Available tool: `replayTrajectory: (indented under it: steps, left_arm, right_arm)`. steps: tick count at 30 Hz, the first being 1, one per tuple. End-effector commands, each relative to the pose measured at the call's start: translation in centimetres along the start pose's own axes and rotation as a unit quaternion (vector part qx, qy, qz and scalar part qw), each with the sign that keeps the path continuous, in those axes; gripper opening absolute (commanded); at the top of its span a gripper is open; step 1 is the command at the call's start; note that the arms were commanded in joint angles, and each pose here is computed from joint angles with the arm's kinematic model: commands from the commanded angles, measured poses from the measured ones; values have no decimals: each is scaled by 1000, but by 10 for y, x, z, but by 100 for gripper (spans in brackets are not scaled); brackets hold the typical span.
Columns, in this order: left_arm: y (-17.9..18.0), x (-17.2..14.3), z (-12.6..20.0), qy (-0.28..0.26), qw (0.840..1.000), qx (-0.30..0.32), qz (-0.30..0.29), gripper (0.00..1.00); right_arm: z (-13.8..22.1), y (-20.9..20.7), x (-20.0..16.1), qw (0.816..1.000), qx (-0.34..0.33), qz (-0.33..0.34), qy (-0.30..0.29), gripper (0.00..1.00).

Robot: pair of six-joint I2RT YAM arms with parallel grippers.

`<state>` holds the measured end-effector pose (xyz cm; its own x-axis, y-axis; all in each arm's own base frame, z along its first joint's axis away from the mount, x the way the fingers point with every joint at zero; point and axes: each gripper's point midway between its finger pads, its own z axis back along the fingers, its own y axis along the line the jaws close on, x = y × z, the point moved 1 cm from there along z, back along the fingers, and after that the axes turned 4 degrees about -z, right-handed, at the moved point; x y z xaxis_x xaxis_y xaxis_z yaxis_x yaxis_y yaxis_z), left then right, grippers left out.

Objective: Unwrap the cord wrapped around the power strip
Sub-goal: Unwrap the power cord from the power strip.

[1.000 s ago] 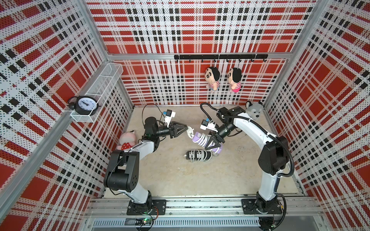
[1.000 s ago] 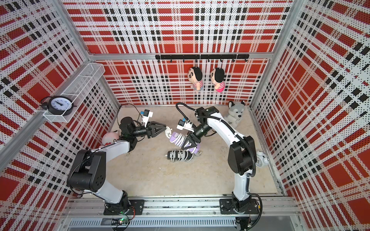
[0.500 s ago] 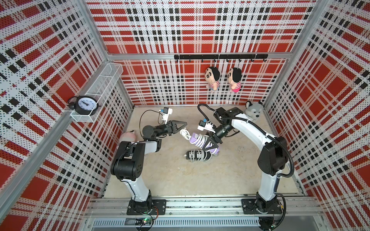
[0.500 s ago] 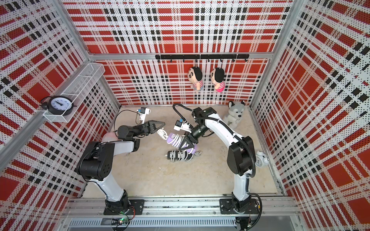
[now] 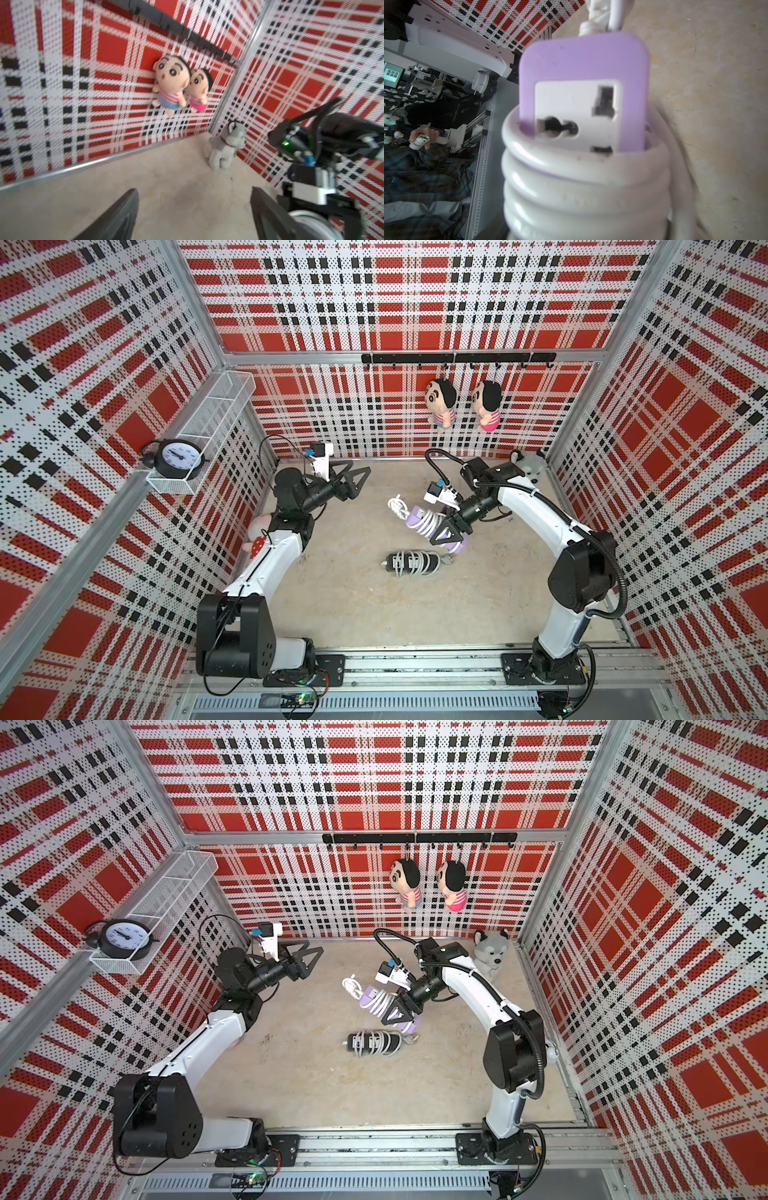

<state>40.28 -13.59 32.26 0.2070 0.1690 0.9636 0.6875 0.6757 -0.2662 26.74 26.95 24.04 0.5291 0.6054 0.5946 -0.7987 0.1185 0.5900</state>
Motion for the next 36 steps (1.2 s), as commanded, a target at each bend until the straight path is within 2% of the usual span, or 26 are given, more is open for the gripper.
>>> replayTrajectory:
  steps: [1,4,8,10,13,15,18,20,25,31,36]
  left_arm:
    - [-5,-44,-3,106,993,31,-34,86]
    - [-21,-44,0,118,992,-2,-38,78]
    - [-45,-37,3,111,991,-62,-29,60]
    - [-51,-32,7,103,991,-75,-29,63]
    - [-57,-19,19,79,992,-99,-23,78]
    - [-64,-14,25,74,990,-116,-23,83]
    - [-71,-18,23,91,988,-121,-37,86]
    - [-70,-31,17,124,985,-112,-46,86]
    - [-72,-44,9,148,980,-131,-38,83]
    - [-74,-58,4,168,975,-141,-34,66]
    - [-79,-64,1,176,972,-153,-28,62]
  right_arm:
    - [4,26,11,997,64,33,-30,3]
    - [4,30,10,996,70,36,-30,3]
    - [3,29,8,997,68,33,-28,3]
    - [1,24,7,997,63,27,-24,3]
    - [-1,20,6,998,58,21,-21,3]
    - [-2,18,5,998,61,17,-19,3]
    - [-3,17,6,997,67,15,-18,3]
    - [-3,18,7,997,71,16,-19,3]
    - [-5,20,9,997,74,19,-17,3]
    - [-4,22,9,997,74,20,-19,3]
    - [-5,20,9,997,74,18,-17,3]
